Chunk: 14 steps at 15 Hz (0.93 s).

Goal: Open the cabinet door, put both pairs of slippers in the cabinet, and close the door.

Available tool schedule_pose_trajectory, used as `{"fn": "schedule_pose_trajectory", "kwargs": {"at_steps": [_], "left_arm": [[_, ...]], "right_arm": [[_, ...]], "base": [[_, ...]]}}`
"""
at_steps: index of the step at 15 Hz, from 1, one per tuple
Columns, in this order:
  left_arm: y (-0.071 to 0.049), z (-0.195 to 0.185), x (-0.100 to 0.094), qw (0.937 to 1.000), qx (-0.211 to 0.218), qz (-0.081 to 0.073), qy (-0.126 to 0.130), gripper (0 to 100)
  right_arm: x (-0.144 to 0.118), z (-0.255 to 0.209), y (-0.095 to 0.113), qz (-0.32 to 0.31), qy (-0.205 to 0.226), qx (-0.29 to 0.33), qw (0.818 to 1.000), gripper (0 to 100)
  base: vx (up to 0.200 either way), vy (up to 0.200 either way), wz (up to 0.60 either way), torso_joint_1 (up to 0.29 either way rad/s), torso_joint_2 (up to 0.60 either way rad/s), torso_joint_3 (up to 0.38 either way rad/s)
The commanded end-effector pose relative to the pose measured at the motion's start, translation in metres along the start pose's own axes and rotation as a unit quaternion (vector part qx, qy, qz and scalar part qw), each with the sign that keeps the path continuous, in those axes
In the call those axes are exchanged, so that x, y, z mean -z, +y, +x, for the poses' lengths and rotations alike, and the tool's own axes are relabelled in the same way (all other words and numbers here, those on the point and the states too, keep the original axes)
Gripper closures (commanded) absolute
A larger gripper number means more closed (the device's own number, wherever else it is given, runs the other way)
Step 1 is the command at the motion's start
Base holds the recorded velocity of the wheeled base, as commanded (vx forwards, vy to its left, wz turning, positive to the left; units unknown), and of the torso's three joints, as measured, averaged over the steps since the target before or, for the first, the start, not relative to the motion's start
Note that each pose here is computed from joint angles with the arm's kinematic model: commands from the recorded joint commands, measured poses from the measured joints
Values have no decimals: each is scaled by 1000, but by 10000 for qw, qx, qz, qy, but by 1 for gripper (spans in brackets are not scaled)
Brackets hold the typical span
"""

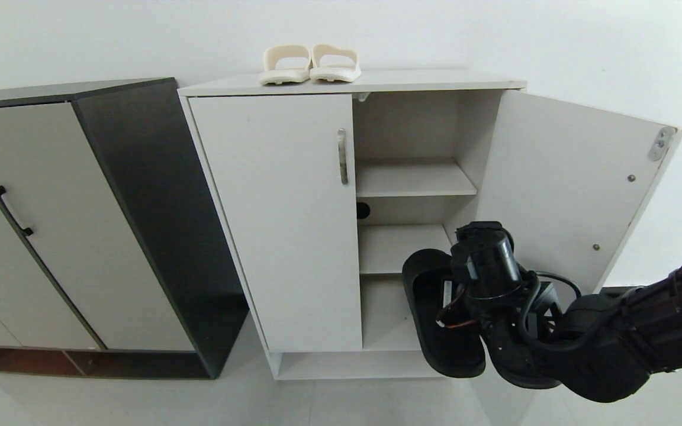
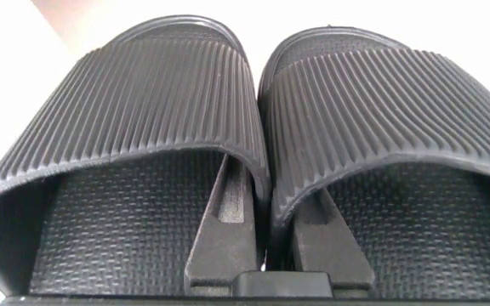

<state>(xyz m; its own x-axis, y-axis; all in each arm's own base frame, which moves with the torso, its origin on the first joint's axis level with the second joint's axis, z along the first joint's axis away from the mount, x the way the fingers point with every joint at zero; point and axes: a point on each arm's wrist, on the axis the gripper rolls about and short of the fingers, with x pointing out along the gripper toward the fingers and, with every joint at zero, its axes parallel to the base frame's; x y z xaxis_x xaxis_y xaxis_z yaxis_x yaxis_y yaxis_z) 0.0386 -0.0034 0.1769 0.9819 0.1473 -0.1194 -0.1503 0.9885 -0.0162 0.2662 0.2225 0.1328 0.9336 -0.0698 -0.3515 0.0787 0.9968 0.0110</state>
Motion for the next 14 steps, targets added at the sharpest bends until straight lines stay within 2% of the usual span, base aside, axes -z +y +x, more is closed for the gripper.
{"fn": "schedule_pose_trajectory", "kwargs": {"at_steps": [1,5,8,9,10,11,12,13,14], "left_arm": [[18,-22,45,9991,-411,47,-90,100],[23,-32,80,9910,-1325,-78,-177,100],[26,-42,99,9849,-1641,-195,-513,100],[26,-44,100,9845,-1654,-208,-542,100],[24,-48,102,9857,-1499,-181,-754,100],[24,-49,103,9879,-1313,-107,-823,100],[20,-48,103,9957,-468,50,-802,100],[18,-48,103,9968,-56,101,-787,100],[16,-48,107,9967,444,203,-644,100]], "right_arm": [[0,-1,-4,4,1,39,10000,100],[-1,4,-11,70,-4,201,9998,100],[-1,6,-16,73,-11,345,9994,100],[-1,6,-16,73,-14,352,9994,100],[0,7,-18,71,-3,378,9993,100],[0,6,-18,68,0,363,9993,100],[3,6,-19,37,31,375,9993,100],[5,5,-20,21,47,381,9993,100],[4,4,-21,47,21,371,9993,100]], "base": [[0,0,0,0,0,0],[0,0,0,0,0,0],[0,0,0,0,0,0],[0,0,0,0,0,0],[0,0,0,0,0,0],[0,0,0,0,0,0],[0,0,0,0,0,0],[0,0,0,0,0,0],[0,0,0,0,0,0]]}}
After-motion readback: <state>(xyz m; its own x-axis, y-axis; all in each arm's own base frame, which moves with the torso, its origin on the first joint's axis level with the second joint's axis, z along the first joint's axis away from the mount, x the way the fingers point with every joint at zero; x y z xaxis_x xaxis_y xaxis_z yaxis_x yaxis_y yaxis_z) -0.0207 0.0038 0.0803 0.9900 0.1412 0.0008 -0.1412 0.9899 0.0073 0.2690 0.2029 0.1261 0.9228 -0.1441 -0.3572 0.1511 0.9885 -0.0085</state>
